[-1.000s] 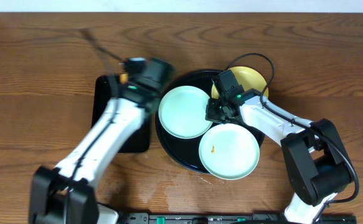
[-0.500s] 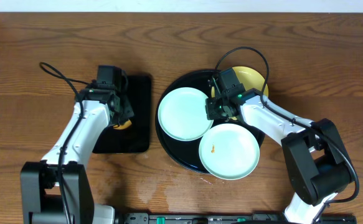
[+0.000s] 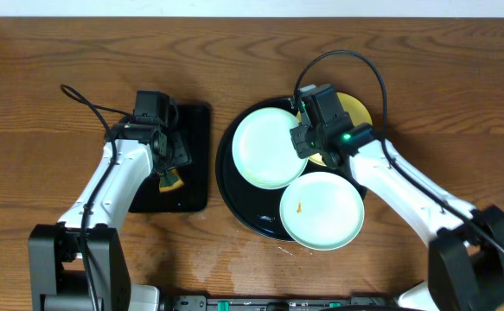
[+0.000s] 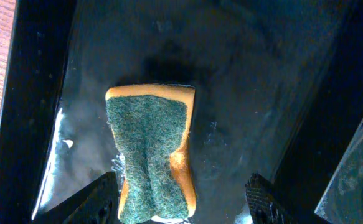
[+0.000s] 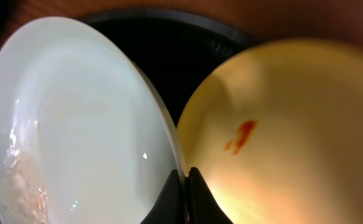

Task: Clean dirty plates on tray and stack at the side
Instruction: 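Return the sponge to the black rectangular tray with the left gripper, then grasp the cleaned pale blue plate rim with the right gripper and lift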

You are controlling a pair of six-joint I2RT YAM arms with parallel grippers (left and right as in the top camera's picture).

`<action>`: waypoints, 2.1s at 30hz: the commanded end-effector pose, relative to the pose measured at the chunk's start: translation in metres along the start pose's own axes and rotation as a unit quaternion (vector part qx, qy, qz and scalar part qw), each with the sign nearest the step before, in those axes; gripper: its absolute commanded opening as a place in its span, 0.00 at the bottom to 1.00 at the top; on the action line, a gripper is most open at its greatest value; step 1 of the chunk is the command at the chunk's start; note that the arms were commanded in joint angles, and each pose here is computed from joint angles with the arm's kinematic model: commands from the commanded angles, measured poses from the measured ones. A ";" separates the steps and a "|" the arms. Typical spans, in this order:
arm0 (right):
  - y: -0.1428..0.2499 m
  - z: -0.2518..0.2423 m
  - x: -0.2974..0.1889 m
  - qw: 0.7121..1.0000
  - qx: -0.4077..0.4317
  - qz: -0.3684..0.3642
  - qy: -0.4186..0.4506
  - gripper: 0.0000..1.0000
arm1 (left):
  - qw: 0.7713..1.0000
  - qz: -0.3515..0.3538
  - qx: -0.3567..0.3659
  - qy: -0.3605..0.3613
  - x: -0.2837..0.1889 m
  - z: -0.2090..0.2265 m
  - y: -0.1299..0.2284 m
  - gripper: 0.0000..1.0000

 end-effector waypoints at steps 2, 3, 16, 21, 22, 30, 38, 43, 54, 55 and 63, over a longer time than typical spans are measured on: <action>-0.016 0.009 -0.027 0.994 -0.078 -0.057 0.059 0.01 | 1.000 -0.029 0.003 0.008 -0.017 0.000 -0.003 0.68; -0.017 0.012 -0.029 0.992 -0.086 -0.062 0.070 0.01 | 0.999 -0.036 0.003 0.010 -0.021 0.000 -0.004 0.68; -0.017 0.041 -0.057 0.954 -0.157 -0.135 0.218 0.01 | 0.998 -0.064 0.002 0.017 -0.039 0.001 -0.005 0.84; -0.016 0.061 -0.076 0.940 -0.183 -0.168 0.234 0.01 | 0.998 -0.064 0.002 0.017 -0.039 0.001 -0.005 0.84; -0.016 0.063 -0.079 0.936 -0.183 -0.177 0.242 0.01 | 0.998 -0.064 0.002 0.017 -0.039 0.001 -0.005 0.84; -0.017 0.087 -0.099 0.903 -0.236 -0.217 0.285 0.01 | 0.998 -0.064 0.002 0.017 -0.039 0.001 -0.005 0.85; -0.016 0.100 -0.112 0.879 -0.258 -0.239 0.321 0.01 | 0.998 -0.064 0.002 0.017 -0.039 0.001 -0.005 0.86; -0.016 0.100 -0.114 0.876 -0.257 -0.241 0.330 0.01 | 0.998 -0.064 0.002 0.017 -0.039 0.001 -0.005 0.86; -0.016 0.100 -0.114 0.876 -0.257 -0.241 0.330 0.01 | 0.998 -0.064 0.002 0.017 -0.039 0.001 -0.005 0.86; -0.016 0.100 -0.114 0.876 -0.258 -0.240 0.330 0.01 | 0.998 -0.064 0.002 0.017 -0.039 0.001 -0.005 0.86; -0.016 0.100 -0.114 0.876 -0.257 -0.241 0.330 0.01 | 0.998 -0.064 0.002 0.017 -0.039 0.001 -0.005 0.86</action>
Point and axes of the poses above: each gripper's point midway between its finger pads, its own x axis out along the fingers, its own z axis along the line the jaws close on, y = z × x, the point moved 8 cm from there along -x, back along the fingers, and after that the axes turned 8 degrees about x, right-handed, at the moved point
